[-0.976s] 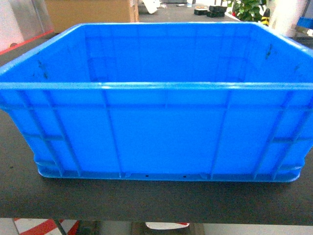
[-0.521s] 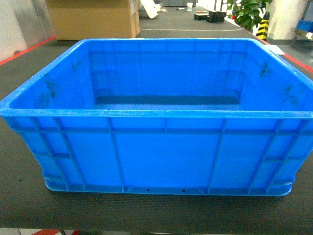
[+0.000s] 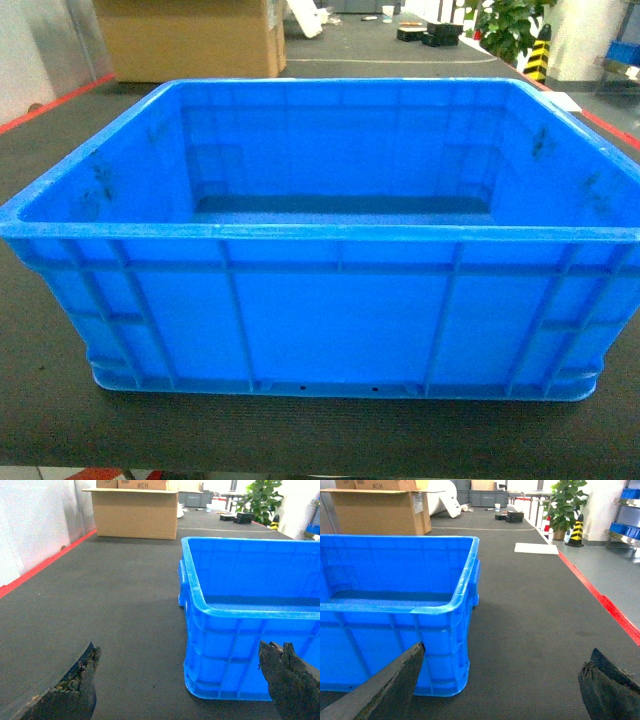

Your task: Place box next to blue box on left shelf

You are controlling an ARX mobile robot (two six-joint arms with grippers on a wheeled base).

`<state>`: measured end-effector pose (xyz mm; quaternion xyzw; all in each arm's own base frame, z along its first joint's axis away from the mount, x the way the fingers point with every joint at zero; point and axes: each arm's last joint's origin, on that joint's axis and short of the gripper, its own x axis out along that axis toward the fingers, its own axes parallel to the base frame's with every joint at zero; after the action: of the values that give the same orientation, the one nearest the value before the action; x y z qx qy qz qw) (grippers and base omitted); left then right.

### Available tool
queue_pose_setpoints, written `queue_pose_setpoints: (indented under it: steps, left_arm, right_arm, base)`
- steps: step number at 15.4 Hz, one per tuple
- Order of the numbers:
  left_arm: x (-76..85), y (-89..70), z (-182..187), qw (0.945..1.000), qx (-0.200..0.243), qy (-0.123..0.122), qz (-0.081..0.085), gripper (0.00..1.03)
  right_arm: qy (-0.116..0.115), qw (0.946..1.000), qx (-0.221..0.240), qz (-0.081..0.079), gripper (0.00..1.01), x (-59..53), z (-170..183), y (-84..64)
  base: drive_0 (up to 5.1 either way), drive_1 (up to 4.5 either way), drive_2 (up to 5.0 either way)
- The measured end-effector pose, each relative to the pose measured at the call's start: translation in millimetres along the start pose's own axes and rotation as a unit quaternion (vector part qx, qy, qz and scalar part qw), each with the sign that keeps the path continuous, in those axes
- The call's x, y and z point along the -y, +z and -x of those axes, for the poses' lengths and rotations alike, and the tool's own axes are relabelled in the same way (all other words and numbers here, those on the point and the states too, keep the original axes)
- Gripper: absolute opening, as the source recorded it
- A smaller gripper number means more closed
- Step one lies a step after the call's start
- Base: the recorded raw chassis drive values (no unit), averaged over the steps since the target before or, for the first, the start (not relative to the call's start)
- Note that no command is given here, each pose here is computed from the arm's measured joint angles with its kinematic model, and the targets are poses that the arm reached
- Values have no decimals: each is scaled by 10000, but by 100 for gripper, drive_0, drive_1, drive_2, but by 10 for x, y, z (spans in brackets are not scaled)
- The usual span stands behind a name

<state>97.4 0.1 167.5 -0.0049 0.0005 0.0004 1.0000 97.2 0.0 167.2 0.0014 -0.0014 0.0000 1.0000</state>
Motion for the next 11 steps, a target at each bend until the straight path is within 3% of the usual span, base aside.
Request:
queue_pose_setpoints:
  steps: [11]
  left_arm:
    - [0,0,0,10000,0,2,0,98]
  right_arm:
    - [0,10000,0,0,98,0,0,0]
  base:
    - [0,0,0]
